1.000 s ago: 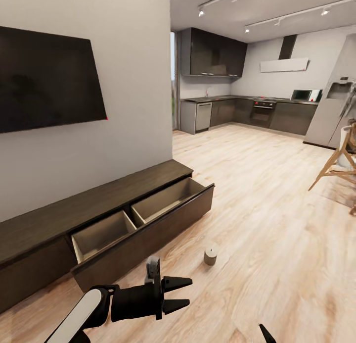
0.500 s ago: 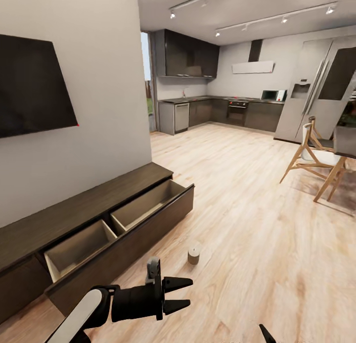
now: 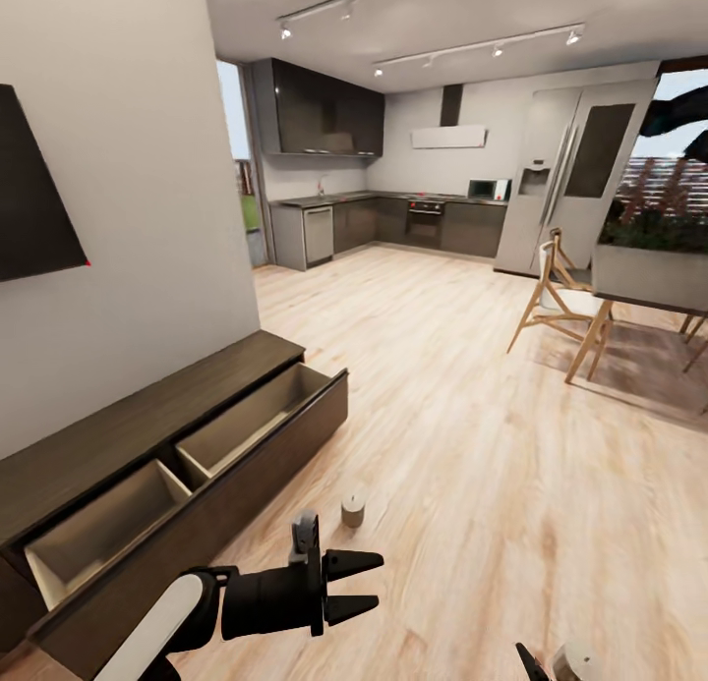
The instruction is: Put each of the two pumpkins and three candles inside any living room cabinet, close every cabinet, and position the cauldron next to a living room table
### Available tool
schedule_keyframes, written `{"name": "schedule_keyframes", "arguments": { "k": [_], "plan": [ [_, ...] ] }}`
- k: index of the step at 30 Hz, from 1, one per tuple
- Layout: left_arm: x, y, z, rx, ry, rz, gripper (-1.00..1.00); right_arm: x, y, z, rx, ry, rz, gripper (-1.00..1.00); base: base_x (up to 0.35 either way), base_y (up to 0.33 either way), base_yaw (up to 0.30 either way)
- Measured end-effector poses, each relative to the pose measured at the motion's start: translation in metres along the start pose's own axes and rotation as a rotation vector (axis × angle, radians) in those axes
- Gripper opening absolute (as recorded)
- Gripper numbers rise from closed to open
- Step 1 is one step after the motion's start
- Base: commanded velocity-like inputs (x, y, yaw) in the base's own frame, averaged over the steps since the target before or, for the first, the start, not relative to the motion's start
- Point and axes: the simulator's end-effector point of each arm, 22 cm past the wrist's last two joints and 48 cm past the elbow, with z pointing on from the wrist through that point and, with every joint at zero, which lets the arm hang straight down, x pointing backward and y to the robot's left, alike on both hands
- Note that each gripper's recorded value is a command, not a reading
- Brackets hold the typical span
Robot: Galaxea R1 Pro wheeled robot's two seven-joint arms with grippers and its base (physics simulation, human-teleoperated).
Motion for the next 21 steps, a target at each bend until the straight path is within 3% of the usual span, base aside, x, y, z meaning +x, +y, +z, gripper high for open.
{"name": "schedule_keyframes", "arguments": {
  "k": [21],
  "plan": [
    [0.0001,0.0000,0.0004,0.000,0.000,0.001,1.00,-0.0006,0.0002,0.0001,0.000,-0.002,-0.002,1.00,0.000,0.000,-0.286]
  ]
}}
